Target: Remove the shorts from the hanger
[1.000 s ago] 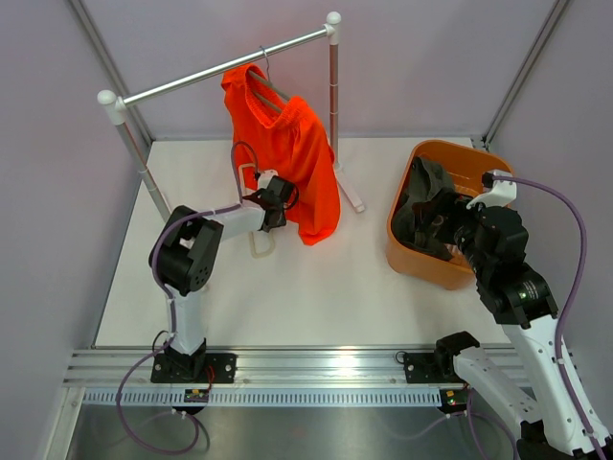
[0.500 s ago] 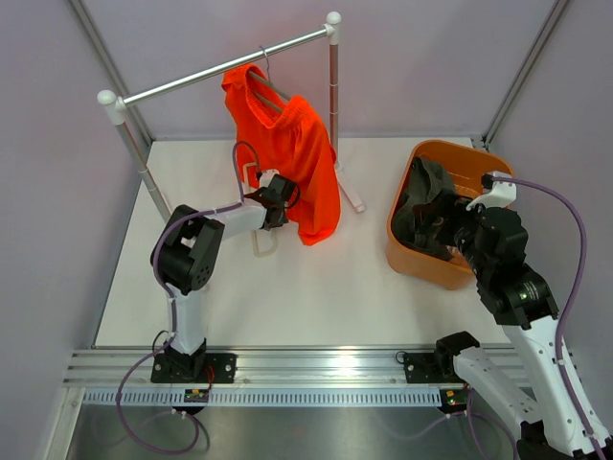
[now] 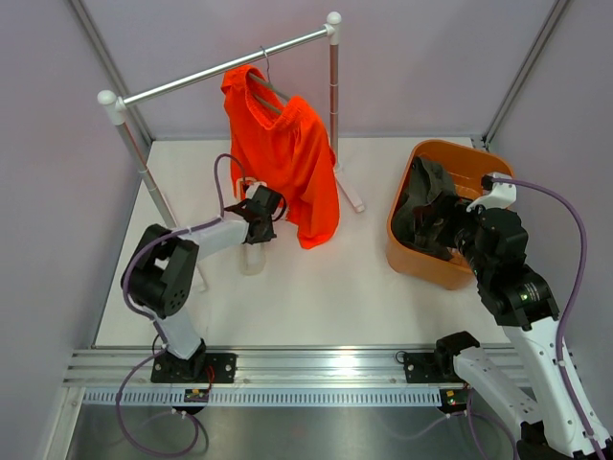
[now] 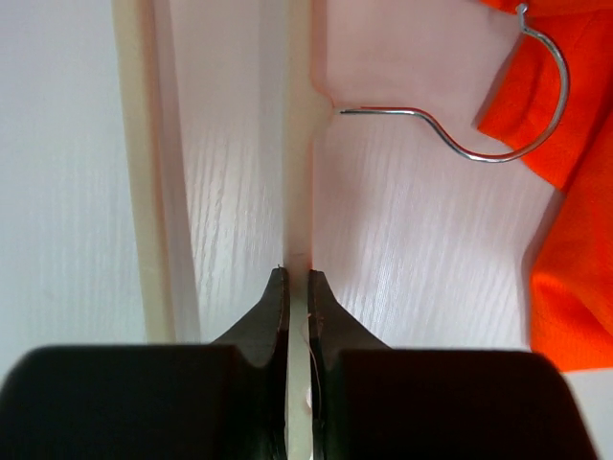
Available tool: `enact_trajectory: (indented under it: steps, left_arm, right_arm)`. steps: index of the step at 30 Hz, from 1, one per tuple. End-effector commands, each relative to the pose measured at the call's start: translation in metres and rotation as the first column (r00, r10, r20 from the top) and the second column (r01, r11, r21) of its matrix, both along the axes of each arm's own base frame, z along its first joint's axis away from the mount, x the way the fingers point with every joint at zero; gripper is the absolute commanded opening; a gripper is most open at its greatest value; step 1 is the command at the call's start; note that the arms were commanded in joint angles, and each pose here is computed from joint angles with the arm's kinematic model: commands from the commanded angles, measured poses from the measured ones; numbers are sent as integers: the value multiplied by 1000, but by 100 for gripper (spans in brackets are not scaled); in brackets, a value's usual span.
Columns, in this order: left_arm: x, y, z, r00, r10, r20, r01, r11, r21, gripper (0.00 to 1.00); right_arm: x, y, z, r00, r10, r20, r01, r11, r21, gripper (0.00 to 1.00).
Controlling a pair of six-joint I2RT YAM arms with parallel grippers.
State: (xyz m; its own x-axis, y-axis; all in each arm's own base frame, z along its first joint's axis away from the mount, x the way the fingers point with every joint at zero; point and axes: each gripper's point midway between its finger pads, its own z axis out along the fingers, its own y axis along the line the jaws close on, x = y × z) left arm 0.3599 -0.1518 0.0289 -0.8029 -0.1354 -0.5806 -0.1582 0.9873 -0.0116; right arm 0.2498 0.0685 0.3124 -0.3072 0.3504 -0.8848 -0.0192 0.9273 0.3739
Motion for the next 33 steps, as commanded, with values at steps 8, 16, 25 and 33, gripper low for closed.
enact_trajectory:
  steps: [8,16,25,33]
  left_arm:
    - [-19,-9,71,990,-25,140,49,984,-171,0]
    - [-50,1,89,987,-55,154,85,976,-200,0]
    - [-77,1,133,969,-43,243,122,939,-321,0]
    - [-85,0,177,943,7,333,137,902,-409,0]
  right_arm:
    - [0,-5,8,1000,-22,19,22,1000,-3,99]
    - [0,-5,7,1000,-26,17,26,1000,0,99]
    - [0,-5,4,1000,-28,7,28,1000,4,99]
    - [-1,-6,4,1000,-30,2,30,1000,0,100]
